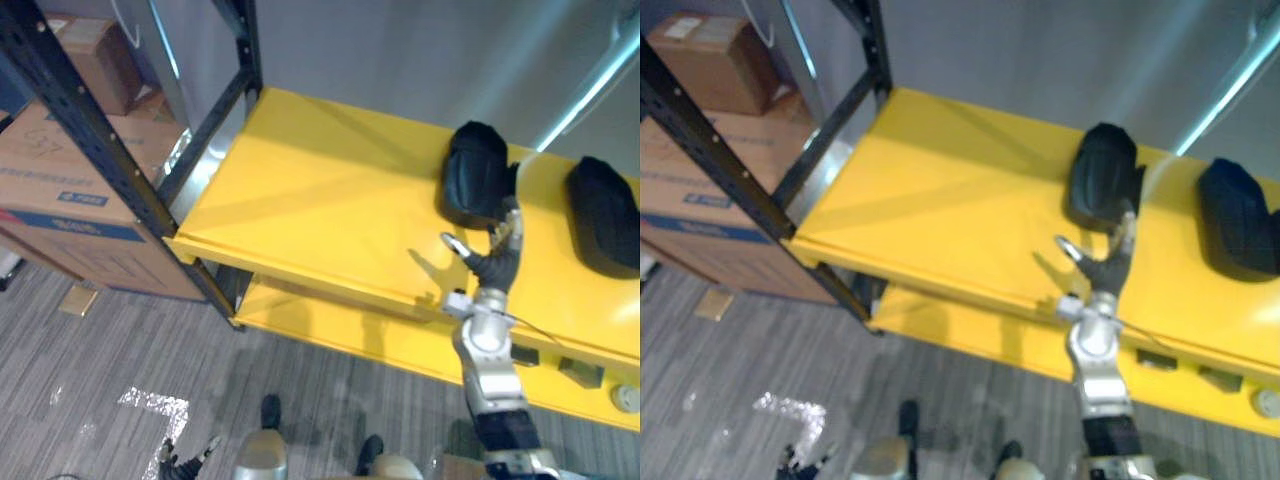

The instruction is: Walk over and take plastic housings, then place them on the shelf

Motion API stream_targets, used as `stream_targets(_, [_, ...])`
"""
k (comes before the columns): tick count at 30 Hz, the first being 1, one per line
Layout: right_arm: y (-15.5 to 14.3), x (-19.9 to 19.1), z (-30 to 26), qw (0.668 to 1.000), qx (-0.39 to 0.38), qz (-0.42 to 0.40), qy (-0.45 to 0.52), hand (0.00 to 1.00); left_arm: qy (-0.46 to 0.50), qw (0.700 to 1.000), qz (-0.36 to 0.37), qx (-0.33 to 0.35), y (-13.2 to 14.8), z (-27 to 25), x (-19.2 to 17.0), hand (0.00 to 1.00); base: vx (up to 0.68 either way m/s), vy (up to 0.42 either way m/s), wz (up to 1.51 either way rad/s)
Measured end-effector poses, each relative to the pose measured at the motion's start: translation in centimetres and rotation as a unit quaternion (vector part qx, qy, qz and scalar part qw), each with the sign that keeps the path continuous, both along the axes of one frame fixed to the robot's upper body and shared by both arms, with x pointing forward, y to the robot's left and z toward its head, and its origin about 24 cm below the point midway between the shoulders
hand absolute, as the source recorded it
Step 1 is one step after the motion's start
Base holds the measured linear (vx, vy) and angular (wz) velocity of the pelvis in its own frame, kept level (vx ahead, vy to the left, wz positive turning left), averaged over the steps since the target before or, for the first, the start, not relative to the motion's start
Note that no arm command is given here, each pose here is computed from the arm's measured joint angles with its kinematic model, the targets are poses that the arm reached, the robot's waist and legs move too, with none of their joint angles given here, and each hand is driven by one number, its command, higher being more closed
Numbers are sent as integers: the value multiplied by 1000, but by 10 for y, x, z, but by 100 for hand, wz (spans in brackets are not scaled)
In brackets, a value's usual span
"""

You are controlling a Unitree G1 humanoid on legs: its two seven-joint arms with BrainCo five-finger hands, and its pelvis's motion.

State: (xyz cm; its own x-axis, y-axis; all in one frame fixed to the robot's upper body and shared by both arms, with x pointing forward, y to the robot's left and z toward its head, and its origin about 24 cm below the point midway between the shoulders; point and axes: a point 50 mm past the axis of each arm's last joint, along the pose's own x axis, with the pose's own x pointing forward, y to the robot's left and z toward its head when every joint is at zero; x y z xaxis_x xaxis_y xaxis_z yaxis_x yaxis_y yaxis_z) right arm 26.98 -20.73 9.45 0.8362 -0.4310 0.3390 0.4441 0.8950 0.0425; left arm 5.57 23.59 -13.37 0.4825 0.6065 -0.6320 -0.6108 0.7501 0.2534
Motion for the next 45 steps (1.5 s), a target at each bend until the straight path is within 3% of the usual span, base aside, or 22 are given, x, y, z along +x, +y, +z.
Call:
stream_targets(7, [-44, -29, -23, 991, 42, -123, 39, 0, -1, 1000, 4, 3, 2, 1, -1, 0, 24, 1, -8])
stream_targets(12, [-50, -31, -23, 991, 49, -123, 37, 0, 1, 1000, 6, 4, 2, 0, -1, 0, 23, 5, -11])
stream_targets(17, [-55, -28, -13, 991, -51, -120, 42, 0, 0, 1000, 3, 7, 4, 1, 0, 0, 4, 0, -2])
stream_targets(20, [-63, -12, 14, 979, -162, -116, 38, 0, 2, 1000, 1, 14, 9, 2, 0, 0, 0, 0, 0])
stream_targets(24, [-74, 8, 46, 950, -296, -78, 60, 0, 8, 1000, -3, 25, 19, 5, 0, 0, -3, 2, 13])
stream_targets(29, [-70, 21, 54, 922, -368, 3, 117, 0, 28, 999, -6, 24, 24, 4, -7, 0, 8, 2, 5])
stream_targets(39, [-64, 35, 42, 854, -421, 154, 264, 0, 46, 999, -9, 17, 26, 2, -9, 0, 0, 0, 0])
stream_targets(45, [-64, 43, 49, 832, -441, 161, 296, 0, 45, 999, -9, 17, 26, 2, -8, 0, 0, 0, 0])
